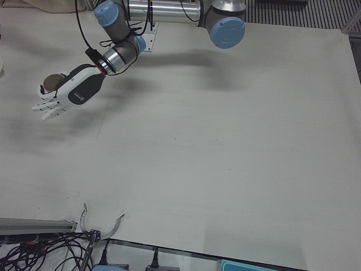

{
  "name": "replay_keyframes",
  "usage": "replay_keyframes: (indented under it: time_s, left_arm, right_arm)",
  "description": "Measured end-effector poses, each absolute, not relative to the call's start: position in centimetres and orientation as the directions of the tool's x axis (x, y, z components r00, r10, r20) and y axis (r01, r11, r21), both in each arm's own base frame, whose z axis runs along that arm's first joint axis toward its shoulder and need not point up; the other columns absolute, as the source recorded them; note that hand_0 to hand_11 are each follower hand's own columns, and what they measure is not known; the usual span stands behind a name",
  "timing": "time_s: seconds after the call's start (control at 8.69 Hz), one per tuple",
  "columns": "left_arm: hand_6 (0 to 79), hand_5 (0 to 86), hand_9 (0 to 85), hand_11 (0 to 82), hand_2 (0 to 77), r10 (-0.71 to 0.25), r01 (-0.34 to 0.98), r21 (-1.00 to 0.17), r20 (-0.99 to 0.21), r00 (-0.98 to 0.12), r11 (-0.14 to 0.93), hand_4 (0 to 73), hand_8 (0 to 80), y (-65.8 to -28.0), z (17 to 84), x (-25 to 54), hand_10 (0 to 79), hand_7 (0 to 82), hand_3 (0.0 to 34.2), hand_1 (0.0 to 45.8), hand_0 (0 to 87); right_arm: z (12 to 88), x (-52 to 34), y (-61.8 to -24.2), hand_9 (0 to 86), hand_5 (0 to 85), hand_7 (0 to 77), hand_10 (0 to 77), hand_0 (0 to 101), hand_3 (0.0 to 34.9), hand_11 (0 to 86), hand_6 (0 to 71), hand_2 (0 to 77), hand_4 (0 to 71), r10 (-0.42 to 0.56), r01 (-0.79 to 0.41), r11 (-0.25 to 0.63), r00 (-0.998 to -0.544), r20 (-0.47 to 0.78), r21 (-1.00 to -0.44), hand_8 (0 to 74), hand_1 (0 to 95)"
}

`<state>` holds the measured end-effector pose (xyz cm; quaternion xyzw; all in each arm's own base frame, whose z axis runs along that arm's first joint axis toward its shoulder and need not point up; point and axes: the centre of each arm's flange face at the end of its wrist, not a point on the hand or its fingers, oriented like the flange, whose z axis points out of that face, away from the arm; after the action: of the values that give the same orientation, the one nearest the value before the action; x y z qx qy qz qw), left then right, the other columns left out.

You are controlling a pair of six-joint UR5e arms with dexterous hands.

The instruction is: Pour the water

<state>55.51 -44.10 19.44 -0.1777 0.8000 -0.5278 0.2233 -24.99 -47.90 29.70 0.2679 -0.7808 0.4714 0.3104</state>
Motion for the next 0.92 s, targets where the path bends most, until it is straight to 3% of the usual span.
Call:
replay_keyframes:
  time_s: [0.12, 0.23, 0.35, 0.46, 0.58, 0.92]
  left_arm:
    - [16.9, 50.7, 1.1, 10.4, 24.5, -0.523, -0.062, -0.928, -0.152, -0.839, 0.368, 33.8, 4.9, -44.6, 19.7, 55.0, 4.4, 14.2, 0.0, 31.6, 80.3]
    - [16.9, 50.7, 1.1, 10.4, 24.5, -0.53, -0.069, -0.934, -0.138, -0.837, 0.352, 33.8, 4.9, -44.8, 20.8, 54.3, 4.4, 14.2, 0.0, 31.6, 80.3]
    - [16.9, 50.7, 1.1, 10.4, 24.5, -0.538, -0.069, -0.938, -0.133, -0.832, 0.339, 33.8, 4.9, -44.8, 22.6, 53.5, 4.4, 14.2, 0.0, 31.6, 80.3]
    - [16.9, 50.7, 1.1, 10.4, 24.5, -0.543, -0.063, -0.941, -0.136, -0.829, 0.332, 33.8, 4.9, -44.9, 25.1, 52.2, 4.4, 14.7, 0.0, 31.6, 80.2]
    - [16.9, 50.7, 1.1, 10.4, 24.5, -0.545, -0.055, -0.942, -0.143, -0.826, 0.33, 33.8, 4.9, -45.3, 27.9, 50.3, 4.4, 14.7, 0.0, 31.6, 80.2]
    - [16.4, 50.7, 1.1, 10.9, 25.1, -0.527, -0.019, -0.953, -0.15, -0.837, 0.303, 33.8, 4.9, -47.1, 37.2, 43.8, 4.4, 13.6, 0.0, 31.6, 80.2]
  right_arm:
    - [31.8, -20.8, -49.5, 50.7, 25.1, 54.5, 3.3, 80, 12.5, 10.9, 48.0, 52.9, 8.2, -0.113, -0.654, 0.385, -0.734, 0.67, -0.651, 38.2, 25.6]
    - [33.8, -16.5, -51.6, 51.8, 24.5, 45.8, 8.2, 80, 12.5, 18.5, 48.5, 52.9, 4.4, -0.107, -0.596, 0.37, -0.789, 0.605, -0.712, 40.4, 25.6]
    - [36.1, -12.8, -53.6, 53.5, 25.1, 51.3, 10.9, 80, 12.5, 21.8, 50.7, 52.9, 4.9, -0.091, -0.535, 0.358, -0.835, 0.542, -0.765, 41.5, 25.6]
    - [39.5, -9.3, -55.4, 53.5, 25.1, 51.3, 10.9, 80, 12.5, 21.8, 50.7, 52.9, 4.9, -0.073, -0.466, 0.345, -0.879, 0.472, -0.815, 41.5, 25.6]
    - [43.8, -6.2, -56.5, 57.8, 25.6, 51.8, 15.8, 80, 12.6, 28.9, 51.8, 52.9, 3.3, -0.062, -0.404, 0.338, -0.911, 0.408, -0.85, 44.2, 25.6]
    - [59.5, 0.6, -56.1, 60.5, 25.6, 55.1, 19.6, 80, 12.9, 32.2, 53.5, 52.9, 3.3, -0.072, -0.279, 0.323, -0.96, 0.271, -0.904, 46.9, 25.6]
